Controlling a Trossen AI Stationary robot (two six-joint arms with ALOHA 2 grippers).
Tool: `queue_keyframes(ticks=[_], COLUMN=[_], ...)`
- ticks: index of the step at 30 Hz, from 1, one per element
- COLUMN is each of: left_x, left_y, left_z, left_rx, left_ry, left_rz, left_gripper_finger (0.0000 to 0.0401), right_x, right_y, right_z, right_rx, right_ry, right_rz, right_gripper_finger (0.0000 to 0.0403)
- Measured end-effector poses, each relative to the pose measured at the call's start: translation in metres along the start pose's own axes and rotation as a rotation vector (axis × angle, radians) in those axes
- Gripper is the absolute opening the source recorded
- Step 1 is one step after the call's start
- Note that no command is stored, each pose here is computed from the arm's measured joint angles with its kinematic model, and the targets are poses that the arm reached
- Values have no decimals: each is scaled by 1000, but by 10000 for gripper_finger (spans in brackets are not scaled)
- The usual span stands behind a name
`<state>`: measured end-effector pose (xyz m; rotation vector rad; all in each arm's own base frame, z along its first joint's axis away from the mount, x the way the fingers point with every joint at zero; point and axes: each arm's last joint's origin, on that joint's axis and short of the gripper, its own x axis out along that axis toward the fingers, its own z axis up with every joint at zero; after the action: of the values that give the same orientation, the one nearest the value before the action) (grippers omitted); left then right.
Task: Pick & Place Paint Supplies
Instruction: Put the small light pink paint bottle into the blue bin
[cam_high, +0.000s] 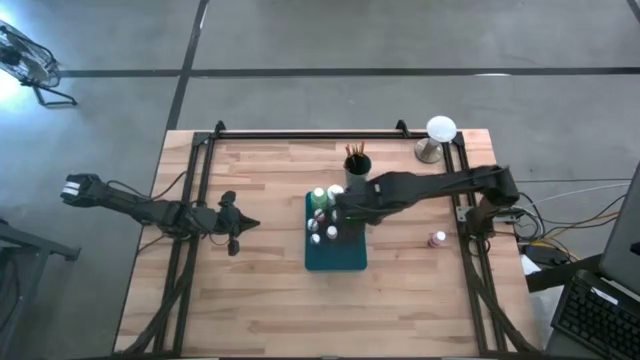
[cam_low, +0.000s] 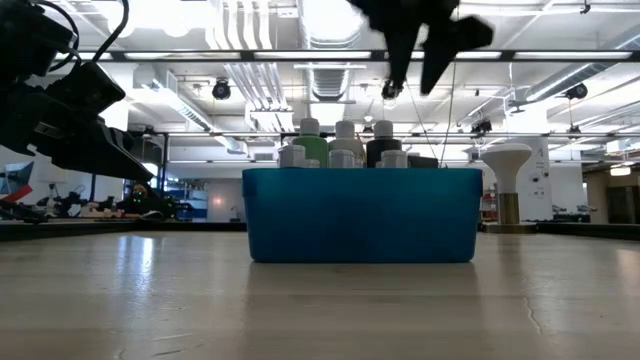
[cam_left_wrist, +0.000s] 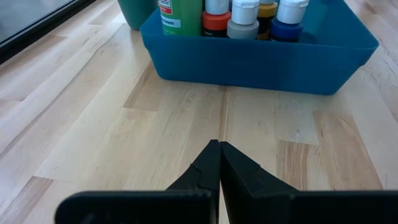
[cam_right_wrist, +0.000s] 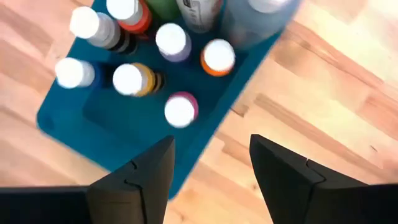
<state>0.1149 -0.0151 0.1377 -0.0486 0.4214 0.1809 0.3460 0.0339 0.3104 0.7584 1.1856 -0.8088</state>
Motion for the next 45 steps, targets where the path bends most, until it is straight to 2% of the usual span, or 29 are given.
queue_keyframes(ticks=[2,7,9,13,18,24,29,36,42,45], left_x=[0,0,0,0,0,0,0,0,0,0], left_y=[0,0,0,0,0,0,0,0,0,0], left_z=[0,0,0,0,0,0,0,0,0,0], left_rx=[0,0,-1,-1,-1,-1,-1,-2,-2,-2], left_ry=[0,0,-2,-3,-4,-4,-4,-5,-5,-5], left_rz=[0,0,0,0,-1,-1,-1,-1,-1,-1], left_gripper_finger=[7,7,7,7,7,7,7,7,7,7], right_x=[-14,-32,-32,-25,-20,-23,-22,-6,5,10], right_y=[-7,-24,-28,-32,-51,-85,-121,-160,-177,-180], right_z=[-6,-24,-31,-47,-64,-80,-93,-115,-126,-128], right_rx=[8,-8,-36,-100,-121,-56,63,212,226,157], right_ry=[-2,33,56,101,147,145,126,183,187,193], right_rz=[7,-69,-122,-144,-164,-122,-59,-20,-2,-12], right_gripper_finger=[201,194,191,183,183,197,206,228,260,271])
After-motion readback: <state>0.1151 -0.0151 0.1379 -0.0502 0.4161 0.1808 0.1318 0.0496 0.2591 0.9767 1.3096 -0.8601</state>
